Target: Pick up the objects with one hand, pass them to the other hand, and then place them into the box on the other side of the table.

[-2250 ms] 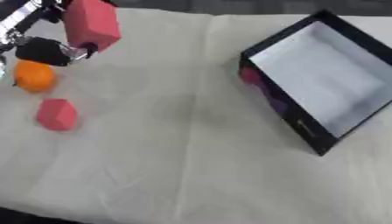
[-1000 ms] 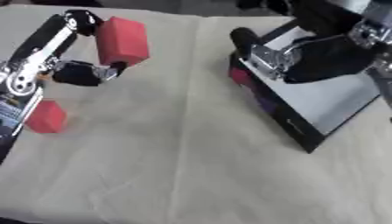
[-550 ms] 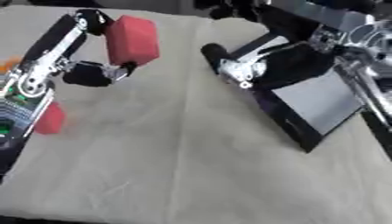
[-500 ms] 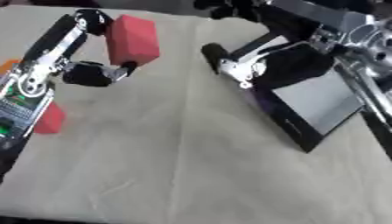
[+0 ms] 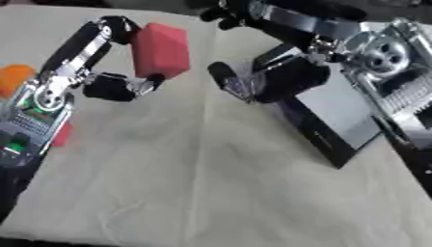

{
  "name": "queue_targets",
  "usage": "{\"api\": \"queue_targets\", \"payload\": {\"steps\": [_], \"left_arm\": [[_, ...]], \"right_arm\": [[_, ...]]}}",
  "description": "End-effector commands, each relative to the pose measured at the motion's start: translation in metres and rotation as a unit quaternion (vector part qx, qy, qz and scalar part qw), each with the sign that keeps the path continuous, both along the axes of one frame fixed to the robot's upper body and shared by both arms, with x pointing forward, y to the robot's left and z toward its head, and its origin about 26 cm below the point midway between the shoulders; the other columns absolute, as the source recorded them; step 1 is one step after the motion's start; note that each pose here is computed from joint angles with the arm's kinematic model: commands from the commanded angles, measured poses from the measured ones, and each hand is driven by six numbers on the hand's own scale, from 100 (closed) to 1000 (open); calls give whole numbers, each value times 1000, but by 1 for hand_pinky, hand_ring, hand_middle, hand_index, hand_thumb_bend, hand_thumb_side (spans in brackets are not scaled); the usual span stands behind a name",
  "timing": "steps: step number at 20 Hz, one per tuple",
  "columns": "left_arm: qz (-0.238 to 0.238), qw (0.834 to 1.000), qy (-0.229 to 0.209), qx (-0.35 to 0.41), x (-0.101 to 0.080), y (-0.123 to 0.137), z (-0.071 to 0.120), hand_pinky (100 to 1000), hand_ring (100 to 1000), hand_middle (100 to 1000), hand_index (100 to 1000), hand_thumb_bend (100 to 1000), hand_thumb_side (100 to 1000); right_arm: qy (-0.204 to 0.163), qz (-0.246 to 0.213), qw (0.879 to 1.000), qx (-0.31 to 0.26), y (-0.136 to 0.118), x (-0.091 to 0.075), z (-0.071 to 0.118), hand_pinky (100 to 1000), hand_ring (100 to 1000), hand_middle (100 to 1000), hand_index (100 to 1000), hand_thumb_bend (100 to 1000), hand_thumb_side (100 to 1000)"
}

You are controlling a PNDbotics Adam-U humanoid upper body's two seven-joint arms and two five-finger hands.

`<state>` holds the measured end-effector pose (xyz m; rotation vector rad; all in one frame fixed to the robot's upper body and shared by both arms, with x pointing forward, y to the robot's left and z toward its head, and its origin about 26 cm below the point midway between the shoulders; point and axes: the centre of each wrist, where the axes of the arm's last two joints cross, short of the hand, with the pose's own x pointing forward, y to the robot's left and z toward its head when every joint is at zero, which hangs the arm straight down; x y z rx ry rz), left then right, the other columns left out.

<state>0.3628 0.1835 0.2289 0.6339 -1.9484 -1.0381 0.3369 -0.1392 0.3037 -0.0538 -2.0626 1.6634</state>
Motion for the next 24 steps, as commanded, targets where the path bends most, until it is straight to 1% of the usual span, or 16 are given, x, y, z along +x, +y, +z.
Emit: {"api": "queue_targets", "payload": {"steps": [1, 8, 12, 16, 24], "left_arm": [[-11, 1000, -17, 1, -1, -5, 9, 806, 704, 685, 493, 100, 212], [-27, 999, -20, -1, -3, -13, 8, 804, 702, 681, 492, 100, 211], [-35, 999, -18, 1, -3, -16, 8, 804, 701, 681, 491, 100, 210], [-40, 999, -17, 3, -4, -18, 8, 804, 701, 680, 490, 100, 209], [-46, 999, -19, -1, -4, -21, 9, 800, 697, 675, 487, 100, 203]], "right_arm": [[-27, -7, 1000, -7, 2, 4, 6, 953, 976, 1000, 1000, 100, 100], [-50, -32, 998, -15, 7, 13, 0, 955, 969, 1000, 1000, 100, 100], [-63, -37, 997, -22, 8, 16, -3, 968, 963, 1000, 1000, 100, 100], [-65, -37, 997, -28, 8, 20, -7, 986, 957, 1000, 1000, 100, 100], [-53, -33, 997, -49, 6, 28, -14, 1000, 965, 1000, 1000, 100, 100]]}}
